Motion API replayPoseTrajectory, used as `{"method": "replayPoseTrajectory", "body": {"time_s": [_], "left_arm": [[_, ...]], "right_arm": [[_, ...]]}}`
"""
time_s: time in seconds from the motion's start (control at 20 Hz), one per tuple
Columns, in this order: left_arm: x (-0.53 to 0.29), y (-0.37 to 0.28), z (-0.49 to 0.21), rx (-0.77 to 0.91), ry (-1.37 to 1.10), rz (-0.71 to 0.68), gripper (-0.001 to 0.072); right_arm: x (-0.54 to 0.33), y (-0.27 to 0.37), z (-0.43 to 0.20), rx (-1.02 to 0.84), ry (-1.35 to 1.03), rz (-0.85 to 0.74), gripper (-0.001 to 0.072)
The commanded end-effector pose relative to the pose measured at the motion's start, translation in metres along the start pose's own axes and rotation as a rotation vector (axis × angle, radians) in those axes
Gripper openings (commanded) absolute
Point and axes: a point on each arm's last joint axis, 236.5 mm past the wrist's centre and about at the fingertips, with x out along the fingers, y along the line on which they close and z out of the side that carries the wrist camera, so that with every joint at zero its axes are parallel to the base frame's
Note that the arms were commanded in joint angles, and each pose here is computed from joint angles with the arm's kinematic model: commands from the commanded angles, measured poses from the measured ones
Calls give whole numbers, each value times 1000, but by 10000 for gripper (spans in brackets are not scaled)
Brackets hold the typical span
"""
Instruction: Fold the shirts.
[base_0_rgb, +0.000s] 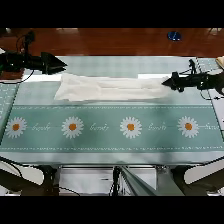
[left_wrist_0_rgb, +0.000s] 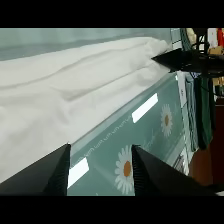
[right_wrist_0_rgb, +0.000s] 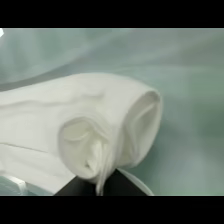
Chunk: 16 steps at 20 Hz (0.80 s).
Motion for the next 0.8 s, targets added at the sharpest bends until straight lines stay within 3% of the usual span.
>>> {"method": "replayPoseTrajectory", "body": {"time_s": [0.0, 0.05, 0.1, 0.35, 0.75], "left_arm": [[20, -15, -9, -30, 53, -23, 288], [33, -25, -15, -26, 82, -34, 92], [48, -35, -21, -11, 114, -45, 27], [140, -94, -60, 79, 243, -82, 27], [261, -122, -141, -38, 391, -54, 26]], "right_arm": [[-37, 49, 7, -111, -49, 25, 25], [-49, 55, 4, -131, -54, -5, 25], [-59, 60, 0, -148, -52, -28, 25], [-101, 87, -25, -235, -33, -98, 25], [-144, 116, -53, -323, -41, -155, 25]]}}
